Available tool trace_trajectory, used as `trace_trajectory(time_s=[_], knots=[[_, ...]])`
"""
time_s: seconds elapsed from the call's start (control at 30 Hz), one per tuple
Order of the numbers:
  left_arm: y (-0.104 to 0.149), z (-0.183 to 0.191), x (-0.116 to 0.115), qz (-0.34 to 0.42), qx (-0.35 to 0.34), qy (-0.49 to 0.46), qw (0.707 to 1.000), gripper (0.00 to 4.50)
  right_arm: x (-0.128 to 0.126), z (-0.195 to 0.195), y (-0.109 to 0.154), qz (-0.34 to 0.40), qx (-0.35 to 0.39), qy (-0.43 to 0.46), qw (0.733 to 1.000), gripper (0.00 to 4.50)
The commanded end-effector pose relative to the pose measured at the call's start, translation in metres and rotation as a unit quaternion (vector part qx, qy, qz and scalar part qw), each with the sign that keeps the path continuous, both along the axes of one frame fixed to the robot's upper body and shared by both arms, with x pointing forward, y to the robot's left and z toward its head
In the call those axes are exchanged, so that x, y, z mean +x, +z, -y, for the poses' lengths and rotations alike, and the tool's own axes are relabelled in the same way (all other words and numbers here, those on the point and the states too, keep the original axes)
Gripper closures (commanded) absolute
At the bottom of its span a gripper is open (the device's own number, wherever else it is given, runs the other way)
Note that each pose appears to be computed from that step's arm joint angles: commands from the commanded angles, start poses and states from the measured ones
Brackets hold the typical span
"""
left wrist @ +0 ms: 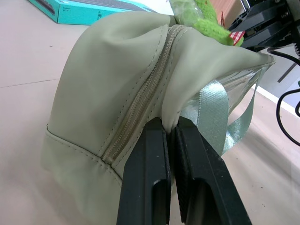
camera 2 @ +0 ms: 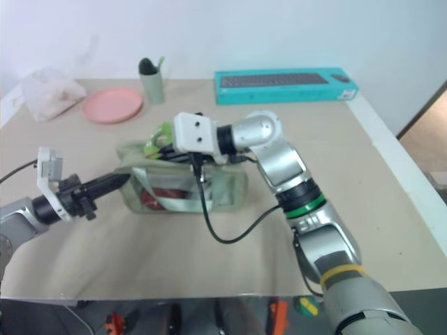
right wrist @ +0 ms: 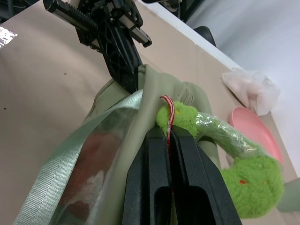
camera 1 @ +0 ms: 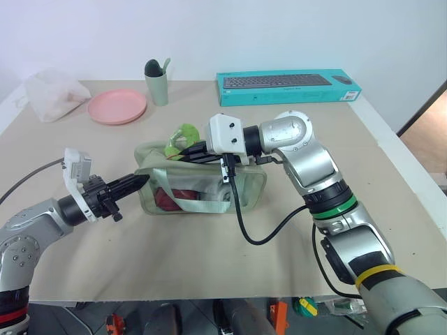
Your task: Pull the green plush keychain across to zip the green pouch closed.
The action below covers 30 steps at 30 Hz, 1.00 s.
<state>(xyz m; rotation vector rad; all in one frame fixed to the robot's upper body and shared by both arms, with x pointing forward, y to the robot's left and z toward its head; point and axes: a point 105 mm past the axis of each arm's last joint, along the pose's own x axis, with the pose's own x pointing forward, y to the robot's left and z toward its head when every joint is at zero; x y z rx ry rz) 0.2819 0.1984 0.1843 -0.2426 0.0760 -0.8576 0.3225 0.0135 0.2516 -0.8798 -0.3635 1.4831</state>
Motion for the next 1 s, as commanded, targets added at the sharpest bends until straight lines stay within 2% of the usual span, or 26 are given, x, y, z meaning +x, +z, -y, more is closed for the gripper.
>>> trace_trajectory(time_s=[0.03, 0.23, 0.5, 0.63, 0.77, 0.83, 1.0], knots=[[0.000, 0.003, -0.001, 0.001, 0.003, -0.004, 1.000, 4.50, 0.012, 0.014, 0.035, 0.031, 0.054, -0.050, 0.997, 4.42], [-0.002, 0.005, -0.001, -0.001, -0.001, -0.007, 1.000, 4.50, 0.024, 0.060, 0.068, 0.044, 0.090, -0.114, 0.988, 4.42], [-0.004, 0.009, 0.001, -0.002, -0.005, -0.013, 1.000, 4.50, 0.027, 0.120, 0.070, 0.056, 0.066, -0.201, 0.976, 4.42], [-0.004, 0.010, 0.002, -0.003, -0.006, -0.018, 1.000, 4.50, 0.023, 0.125, 0.072, 0.046, 0.081, -0.209, 0.973, 4.42], [-0.004, 0.012, 0.004, -0.003, -0.007, -0.022, 1.000, 4.50, 0.020, 0.114, 0.074, 0.033, 0.103, -0.194, 0.975, 4.42], [-0.003, 0.012, 0.005, -0.001, -0.006, -0.023, 1.000, 4.50, 0.021, 0.104, 0.078, 0.012, 0.124, -0.188, 0.974, 3.87], [-0.003, 0.014, 0.006, 0.000, -0.007, -0.024, 1.000, 4.50, 0.011, 0.076, 0.075, 0.024, 0.108, -0.149, 0.983, 2.21]])
